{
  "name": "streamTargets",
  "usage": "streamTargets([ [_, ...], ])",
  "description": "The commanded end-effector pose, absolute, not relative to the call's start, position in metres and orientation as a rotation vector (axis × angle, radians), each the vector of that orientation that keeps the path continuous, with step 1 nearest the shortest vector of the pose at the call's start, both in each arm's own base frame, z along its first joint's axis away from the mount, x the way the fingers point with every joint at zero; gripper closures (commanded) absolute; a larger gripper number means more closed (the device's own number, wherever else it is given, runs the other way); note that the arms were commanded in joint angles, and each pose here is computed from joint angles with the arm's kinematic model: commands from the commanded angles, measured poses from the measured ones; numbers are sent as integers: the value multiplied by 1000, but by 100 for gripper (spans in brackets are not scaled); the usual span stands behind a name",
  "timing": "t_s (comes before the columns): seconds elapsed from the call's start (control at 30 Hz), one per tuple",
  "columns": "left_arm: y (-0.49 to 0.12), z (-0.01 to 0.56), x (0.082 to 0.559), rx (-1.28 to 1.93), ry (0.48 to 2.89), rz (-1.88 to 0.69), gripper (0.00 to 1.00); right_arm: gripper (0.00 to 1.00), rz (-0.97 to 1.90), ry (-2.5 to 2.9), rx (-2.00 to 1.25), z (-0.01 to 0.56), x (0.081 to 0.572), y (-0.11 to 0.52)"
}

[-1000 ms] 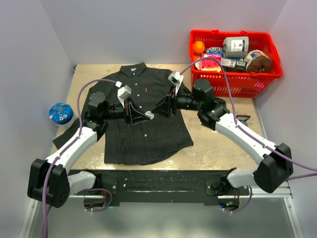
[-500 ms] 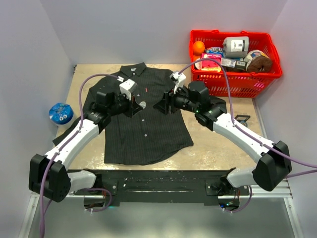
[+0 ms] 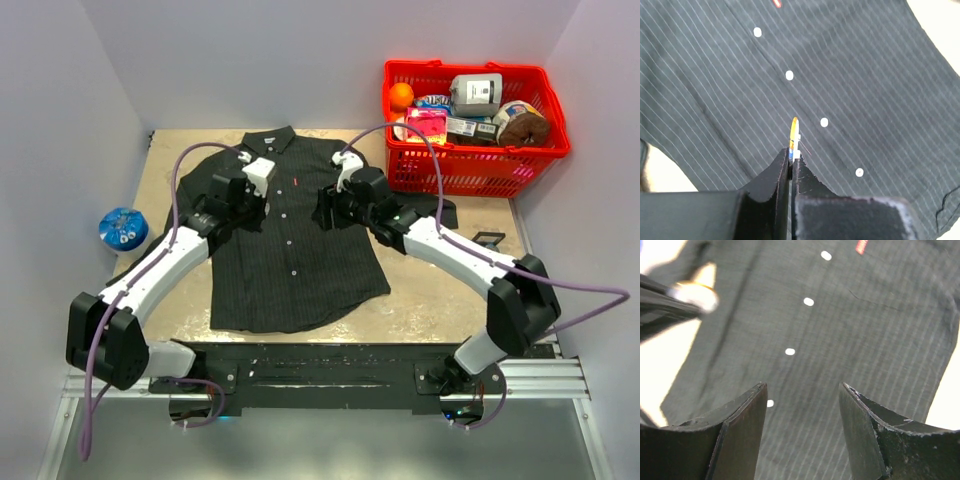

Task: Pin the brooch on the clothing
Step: Move the flattened clothing to the center of the board.

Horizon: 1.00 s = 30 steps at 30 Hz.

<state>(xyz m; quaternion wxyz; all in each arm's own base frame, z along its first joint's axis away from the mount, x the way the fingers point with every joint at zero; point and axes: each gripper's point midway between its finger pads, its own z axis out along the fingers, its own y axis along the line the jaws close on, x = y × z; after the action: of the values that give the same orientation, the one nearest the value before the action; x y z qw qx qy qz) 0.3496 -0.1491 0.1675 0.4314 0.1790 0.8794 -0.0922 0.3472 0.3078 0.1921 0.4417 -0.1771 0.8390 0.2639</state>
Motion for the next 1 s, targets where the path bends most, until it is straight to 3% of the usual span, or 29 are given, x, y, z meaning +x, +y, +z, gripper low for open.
streamTargets([
  [0.0,-155,195,371,444,2141,-214,100,38,567,2081,-404,183,366,307],
  [0.27,-175,220,389,452,2086,-307,100,37,512,2198,-405,123,350,307],
  [0.53,-172,202,383,459,2104,-320,100,37,442,2329,-377,67,314,297],
  [0.97,-171,192,372,463,2110,-341,100,37,323,2468,-321,23,275,264],
])
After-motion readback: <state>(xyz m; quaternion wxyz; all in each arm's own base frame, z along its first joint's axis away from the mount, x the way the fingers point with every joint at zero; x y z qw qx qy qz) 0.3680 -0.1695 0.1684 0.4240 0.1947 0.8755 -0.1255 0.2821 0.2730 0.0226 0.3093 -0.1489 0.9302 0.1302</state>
